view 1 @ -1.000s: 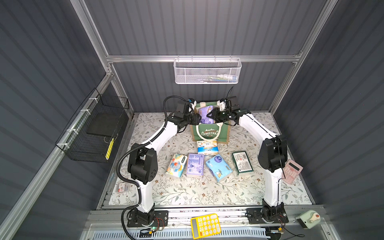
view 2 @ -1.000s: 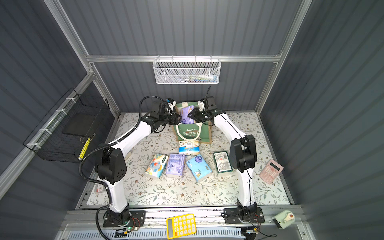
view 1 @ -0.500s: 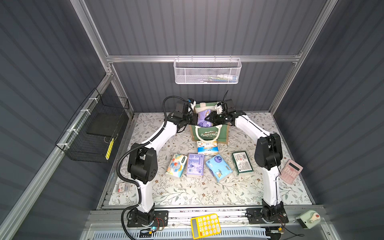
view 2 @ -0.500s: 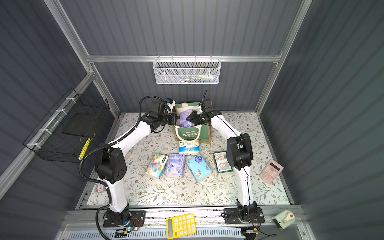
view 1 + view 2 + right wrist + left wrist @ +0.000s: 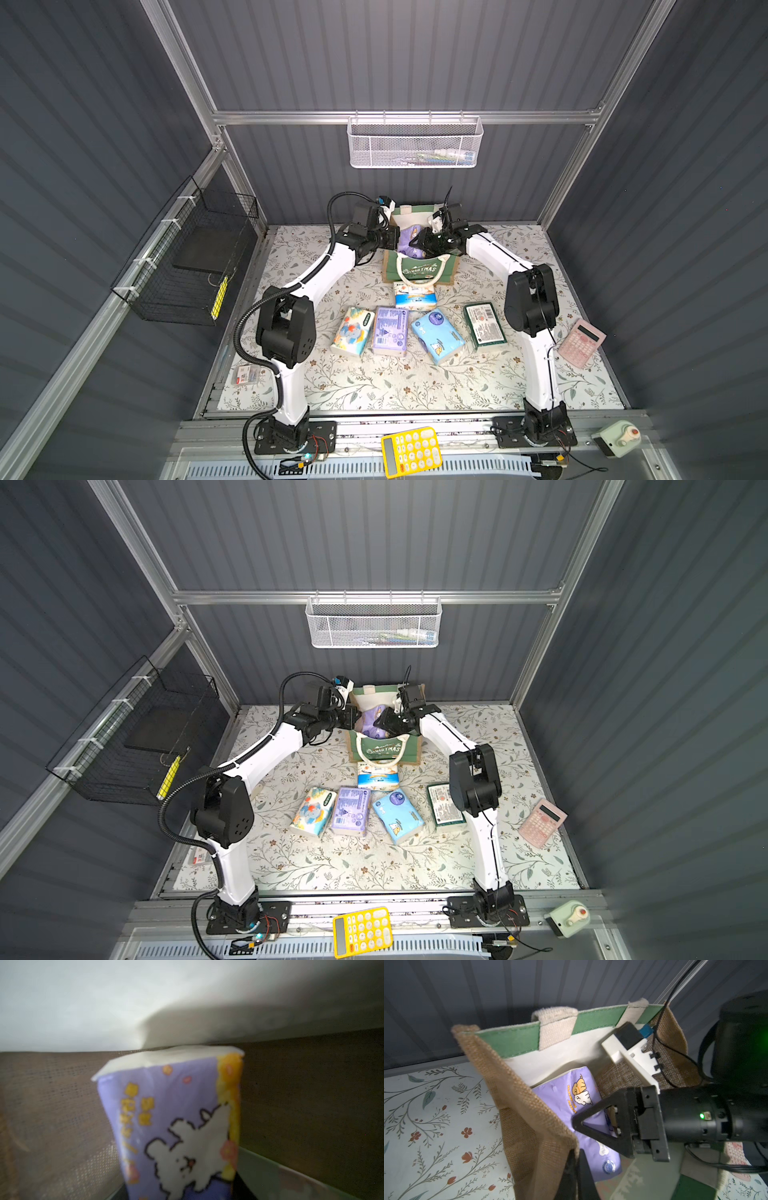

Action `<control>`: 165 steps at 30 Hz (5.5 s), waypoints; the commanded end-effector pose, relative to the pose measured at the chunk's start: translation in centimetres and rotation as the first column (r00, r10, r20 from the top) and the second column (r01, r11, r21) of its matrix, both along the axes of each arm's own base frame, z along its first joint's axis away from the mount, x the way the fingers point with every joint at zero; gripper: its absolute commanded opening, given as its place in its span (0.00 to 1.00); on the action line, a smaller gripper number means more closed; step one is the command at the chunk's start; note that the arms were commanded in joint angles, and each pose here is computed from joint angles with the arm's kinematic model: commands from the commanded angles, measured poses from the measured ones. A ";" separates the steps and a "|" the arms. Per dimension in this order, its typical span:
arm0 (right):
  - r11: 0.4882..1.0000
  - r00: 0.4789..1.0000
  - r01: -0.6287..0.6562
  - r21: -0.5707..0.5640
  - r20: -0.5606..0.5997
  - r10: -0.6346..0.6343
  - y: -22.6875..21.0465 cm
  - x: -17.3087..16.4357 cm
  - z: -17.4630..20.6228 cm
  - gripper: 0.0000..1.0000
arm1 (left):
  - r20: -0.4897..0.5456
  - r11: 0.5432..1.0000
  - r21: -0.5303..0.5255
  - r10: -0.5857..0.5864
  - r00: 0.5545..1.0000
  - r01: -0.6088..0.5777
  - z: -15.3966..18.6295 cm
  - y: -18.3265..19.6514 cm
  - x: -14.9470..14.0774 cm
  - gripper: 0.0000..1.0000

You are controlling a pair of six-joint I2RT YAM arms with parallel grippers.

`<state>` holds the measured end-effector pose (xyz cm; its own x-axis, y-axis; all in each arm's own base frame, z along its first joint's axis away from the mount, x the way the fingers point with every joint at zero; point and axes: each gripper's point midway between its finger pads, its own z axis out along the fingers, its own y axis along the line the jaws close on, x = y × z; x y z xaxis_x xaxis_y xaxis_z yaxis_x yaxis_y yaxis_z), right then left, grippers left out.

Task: Put tissues into the canvas bag
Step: Place the pack of facial tissues in the canvas bag, then pick up the pack of facial tissues from the center of the board.

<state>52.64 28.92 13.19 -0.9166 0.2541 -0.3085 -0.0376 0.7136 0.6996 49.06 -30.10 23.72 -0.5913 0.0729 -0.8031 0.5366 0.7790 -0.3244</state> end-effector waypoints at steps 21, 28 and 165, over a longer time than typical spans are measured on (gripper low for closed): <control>0.999 0.995 -0.038 0.030 0.091 0.035 -1.5 -0.6 2.1 0.45 | 0.027 0.968 -0.168 -0.183 0.983 0.185 1.6 -4.3 -2.0 0.01; 1.000 0.987 0.003 0.005 0.163 -0.003 -3.4 -0.8 7.2 0.47 | 0.043 0.926 -0.244 -0.287 0.957 0.288 2.6 -5.9 -3.1 0.01; 0.886 0.884 0.458 -0.074 0.140 -0.446 -25.7 -25.7 -5.8 0.71 | -0.223 0.995 -0.029 -0.101 0.969 0.097 -10.3 -20.5 -23.3 1.00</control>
